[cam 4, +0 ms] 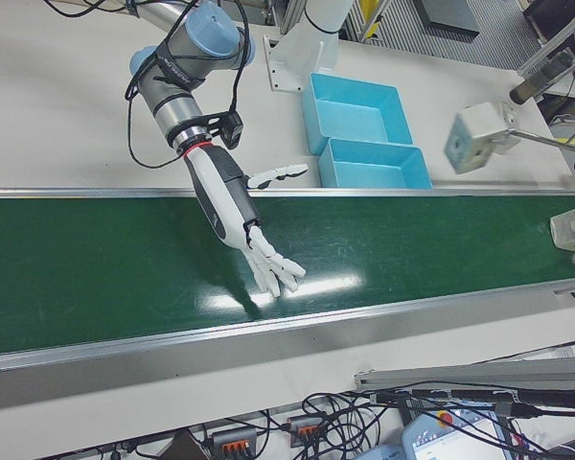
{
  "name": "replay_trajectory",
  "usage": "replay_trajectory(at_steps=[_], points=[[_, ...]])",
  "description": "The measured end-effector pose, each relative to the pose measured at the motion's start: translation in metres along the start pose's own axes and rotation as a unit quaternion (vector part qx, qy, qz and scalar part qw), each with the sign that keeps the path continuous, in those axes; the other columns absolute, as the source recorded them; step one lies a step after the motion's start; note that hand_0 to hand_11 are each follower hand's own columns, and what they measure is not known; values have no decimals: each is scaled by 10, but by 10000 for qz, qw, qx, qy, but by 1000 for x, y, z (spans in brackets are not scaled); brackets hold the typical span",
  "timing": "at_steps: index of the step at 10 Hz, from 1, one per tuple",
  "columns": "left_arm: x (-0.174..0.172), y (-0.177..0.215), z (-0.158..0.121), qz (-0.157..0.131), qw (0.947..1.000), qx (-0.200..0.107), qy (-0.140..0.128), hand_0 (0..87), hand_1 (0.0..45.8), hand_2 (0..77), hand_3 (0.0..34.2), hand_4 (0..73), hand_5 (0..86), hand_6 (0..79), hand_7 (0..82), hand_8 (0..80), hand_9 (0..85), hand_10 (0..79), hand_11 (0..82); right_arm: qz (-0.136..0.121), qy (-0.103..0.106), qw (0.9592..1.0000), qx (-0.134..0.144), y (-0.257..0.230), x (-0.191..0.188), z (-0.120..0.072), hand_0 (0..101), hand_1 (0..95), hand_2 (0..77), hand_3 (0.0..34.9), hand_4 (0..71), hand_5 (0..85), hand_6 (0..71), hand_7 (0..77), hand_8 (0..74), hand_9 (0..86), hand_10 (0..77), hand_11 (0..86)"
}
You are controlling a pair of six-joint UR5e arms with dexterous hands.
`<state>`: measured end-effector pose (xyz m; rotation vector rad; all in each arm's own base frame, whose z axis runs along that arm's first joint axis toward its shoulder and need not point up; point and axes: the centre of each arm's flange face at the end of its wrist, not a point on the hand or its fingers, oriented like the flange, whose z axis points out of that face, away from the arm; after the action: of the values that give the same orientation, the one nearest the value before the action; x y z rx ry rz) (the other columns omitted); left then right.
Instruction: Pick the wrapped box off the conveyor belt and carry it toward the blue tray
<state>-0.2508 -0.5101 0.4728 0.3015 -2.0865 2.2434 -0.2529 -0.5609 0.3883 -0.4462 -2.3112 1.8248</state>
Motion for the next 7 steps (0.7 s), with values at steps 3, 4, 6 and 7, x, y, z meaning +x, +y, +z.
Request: replay_trajectory(at_steps=[3,4,6,7], points=[[0,0,0,0,10000,0,0,0,0,11,0,0,11,5,5,5,0,5,5,41,-3,9999,-154,3,1,3,477,147,87,0,49,131,5,0,5,33,0,11],[0,0,0,0,10000,0,0,0,0,11,0,0,11,5,5,5,0,5,5,61,-1,9997,-253,5,2,5,471,147,98,0,60,142,22,5,5,33,0,11],[0,0,0,0,10000,0,0,0,0,11,0,0,11,5,5,5,0,5,5,77,15,9993,-356,7,5,8,469,147,98,0,87,158,27,33,5,49,0,11],[0,0,0,0,10000,0,0,0,0,11,0,0,11,5,5,5,0,5,5,78,17,9993,-370,7,6,8,469,147,98,0,87,158,27,33,5,49,0,11]])
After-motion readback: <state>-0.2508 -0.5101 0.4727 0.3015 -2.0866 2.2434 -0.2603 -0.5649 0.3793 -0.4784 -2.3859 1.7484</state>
